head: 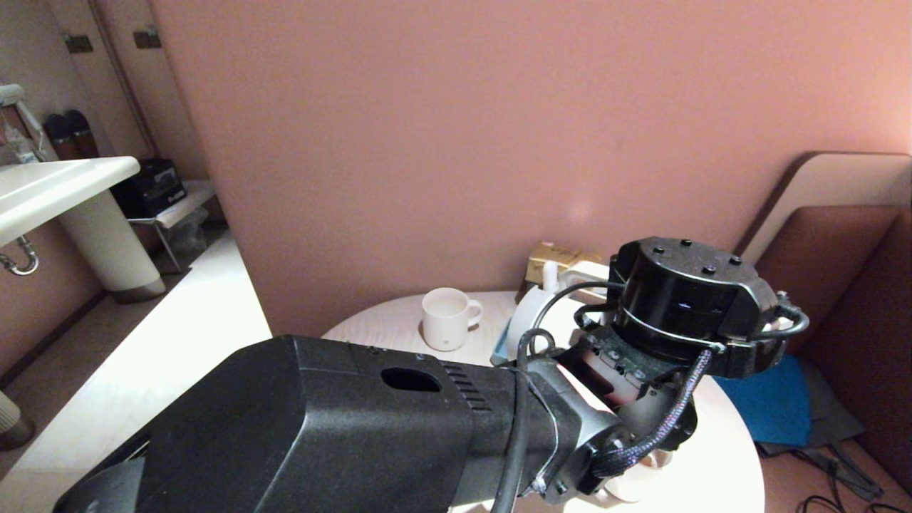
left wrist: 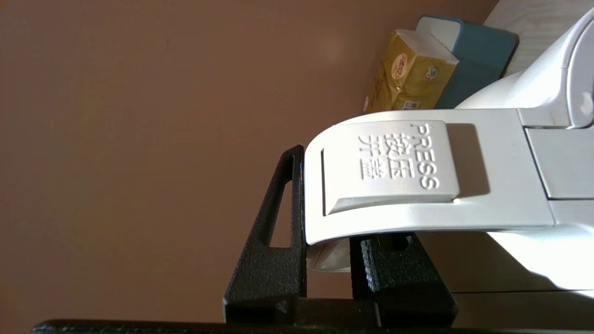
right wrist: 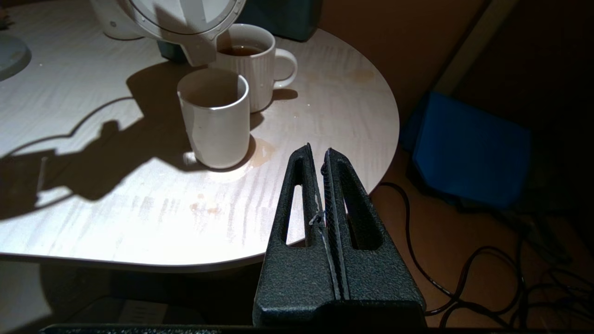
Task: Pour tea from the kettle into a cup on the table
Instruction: Pour water into the cup, then put down the kettle on the table
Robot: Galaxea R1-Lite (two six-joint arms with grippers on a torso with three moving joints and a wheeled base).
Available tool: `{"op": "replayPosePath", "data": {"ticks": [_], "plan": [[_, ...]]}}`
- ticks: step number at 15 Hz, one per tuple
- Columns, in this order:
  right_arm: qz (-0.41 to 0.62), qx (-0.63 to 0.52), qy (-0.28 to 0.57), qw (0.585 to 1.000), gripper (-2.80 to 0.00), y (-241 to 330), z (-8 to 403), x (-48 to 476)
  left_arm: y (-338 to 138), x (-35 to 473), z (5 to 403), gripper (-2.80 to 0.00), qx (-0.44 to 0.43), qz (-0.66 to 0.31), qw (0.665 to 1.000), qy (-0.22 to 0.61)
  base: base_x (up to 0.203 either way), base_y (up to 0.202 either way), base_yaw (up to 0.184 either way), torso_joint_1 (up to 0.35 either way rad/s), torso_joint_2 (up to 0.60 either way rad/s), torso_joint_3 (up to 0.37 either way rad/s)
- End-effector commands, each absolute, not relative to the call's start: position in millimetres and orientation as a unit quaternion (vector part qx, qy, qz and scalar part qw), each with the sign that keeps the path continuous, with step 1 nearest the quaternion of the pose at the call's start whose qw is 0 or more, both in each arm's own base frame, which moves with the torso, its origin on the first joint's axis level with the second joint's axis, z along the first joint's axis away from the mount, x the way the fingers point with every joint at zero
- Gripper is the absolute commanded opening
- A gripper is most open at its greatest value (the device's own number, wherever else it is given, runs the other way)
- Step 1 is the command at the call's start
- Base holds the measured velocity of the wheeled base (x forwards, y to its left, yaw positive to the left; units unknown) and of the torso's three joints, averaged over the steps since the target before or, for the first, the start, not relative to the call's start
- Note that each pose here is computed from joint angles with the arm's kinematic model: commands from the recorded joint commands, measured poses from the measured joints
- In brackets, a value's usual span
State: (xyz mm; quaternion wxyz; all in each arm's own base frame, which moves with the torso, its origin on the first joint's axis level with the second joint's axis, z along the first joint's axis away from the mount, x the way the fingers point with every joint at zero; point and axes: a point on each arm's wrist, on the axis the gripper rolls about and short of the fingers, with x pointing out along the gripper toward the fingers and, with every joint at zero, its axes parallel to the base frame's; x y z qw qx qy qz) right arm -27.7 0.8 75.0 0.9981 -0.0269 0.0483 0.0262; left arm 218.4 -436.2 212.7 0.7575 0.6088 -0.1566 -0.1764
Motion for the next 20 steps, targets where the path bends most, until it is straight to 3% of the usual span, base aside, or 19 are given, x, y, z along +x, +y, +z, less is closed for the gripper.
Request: {"op": "replayPosePath", "data": {"ticks": [1,8,12,20], "plan": [[0.027,-0.027,0.048,0.998,-2.80,0.8,75.0,-27.8,-434.8,217.7,215.3,-2.80,0.605,-0.174,0.761,-0.157,0.000,0.000,0.000,0.000,0.00,0.000],[0.027,-0.027,0.048,0.998,-2.80,0.8,75.0,-27.8,-427.0,216.0,210.5,-2.80,0.541,-0.168,0.815,-0.120,0.000,0.000,0.000,0.000,0.00,0.000],[0.027,-0.027,0.048,0.998,-2.80,0.8,75.0,-27.8,-398.3,242.2,210.1,-2.80,0.515,-0.129,0.841,-0.104,0.000,0.000,0.000,0.000,0.00,0.000],[0.027,-0.027,0.048,0.998,-2.80,0.8,75.0,-27.8,-310.3,287.2,227.9,-2.80,0.282,-0.061,0.957,-0.031,0.000,0.000,0.000,0.000,0.00,0.000]]}}
